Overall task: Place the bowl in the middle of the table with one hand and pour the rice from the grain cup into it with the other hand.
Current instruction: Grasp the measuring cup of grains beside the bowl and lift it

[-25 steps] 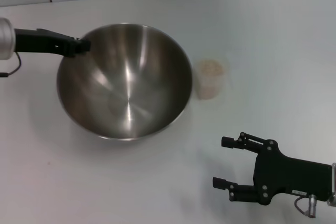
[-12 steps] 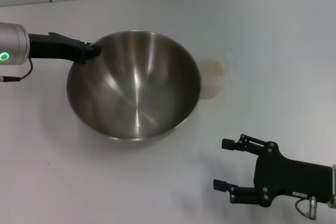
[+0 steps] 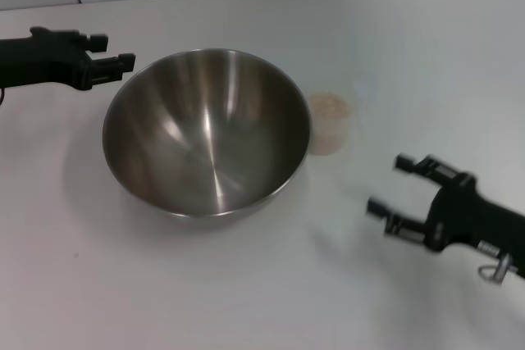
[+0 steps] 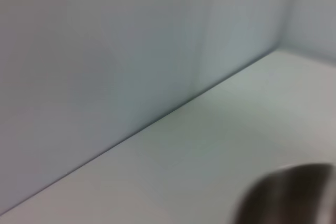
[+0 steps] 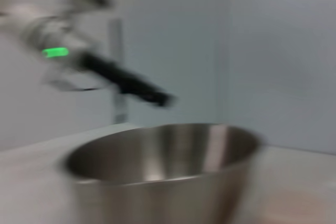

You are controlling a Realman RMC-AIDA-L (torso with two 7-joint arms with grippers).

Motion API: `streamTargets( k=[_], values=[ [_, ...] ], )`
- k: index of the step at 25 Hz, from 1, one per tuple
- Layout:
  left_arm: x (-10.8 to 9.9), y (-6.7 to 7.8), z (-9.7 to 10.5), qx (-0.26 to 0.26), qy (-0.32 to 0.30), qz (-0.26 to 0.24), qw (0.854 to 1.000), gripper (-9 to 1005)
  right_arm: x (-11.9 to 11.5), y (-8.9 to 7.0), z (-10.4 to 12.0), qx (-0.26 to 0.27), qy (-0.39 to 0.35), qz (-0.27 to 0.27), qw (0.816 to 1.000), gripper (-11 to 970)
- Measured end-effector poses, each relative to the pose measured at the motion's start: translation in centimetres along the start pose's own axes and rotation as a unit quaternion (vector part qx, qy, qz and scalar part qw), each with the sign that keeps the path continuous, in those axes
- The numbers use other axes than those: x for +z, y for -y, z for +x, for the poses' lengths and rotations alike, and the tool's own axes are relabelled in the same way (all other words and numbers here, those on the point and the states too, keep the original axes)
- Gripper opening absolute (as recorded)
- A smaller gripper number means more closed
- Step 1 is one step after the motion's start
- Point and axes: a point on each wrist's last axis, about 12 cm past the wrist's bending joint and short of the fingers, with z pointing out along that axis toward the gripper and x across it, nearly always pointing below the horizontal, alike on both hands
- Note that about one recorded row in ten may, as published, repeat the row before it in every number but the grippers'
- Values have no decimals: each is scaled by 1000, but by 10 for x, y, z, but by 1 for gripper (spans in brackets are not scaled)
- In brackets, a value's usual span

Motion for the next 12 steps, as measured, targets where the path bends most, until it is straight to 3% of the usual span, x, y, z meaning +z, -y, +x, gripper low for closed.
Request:
streamTargets(
  k=[2, 5, 7, 12],
  values=[
    [-24, 13, 26, 54, 67, 32, 996, 523, -1, 5, 1, 9, 3, 29, 1000, 829],
    [-32, 20, 39, 81, 83, 46, 992, 579, -3, 20, 4, 33, 11, 109, 993, 829],
    [-46, 32, 66, 120, 90, 71, 986, 616, -1, 23, 3, 36, 13, 122, 992, 830],
    [-51, 35, 76, 128, 88, 75, 985, 709, 16, 34, 0, 35, 7, 140, 990, 825]
  ],
)
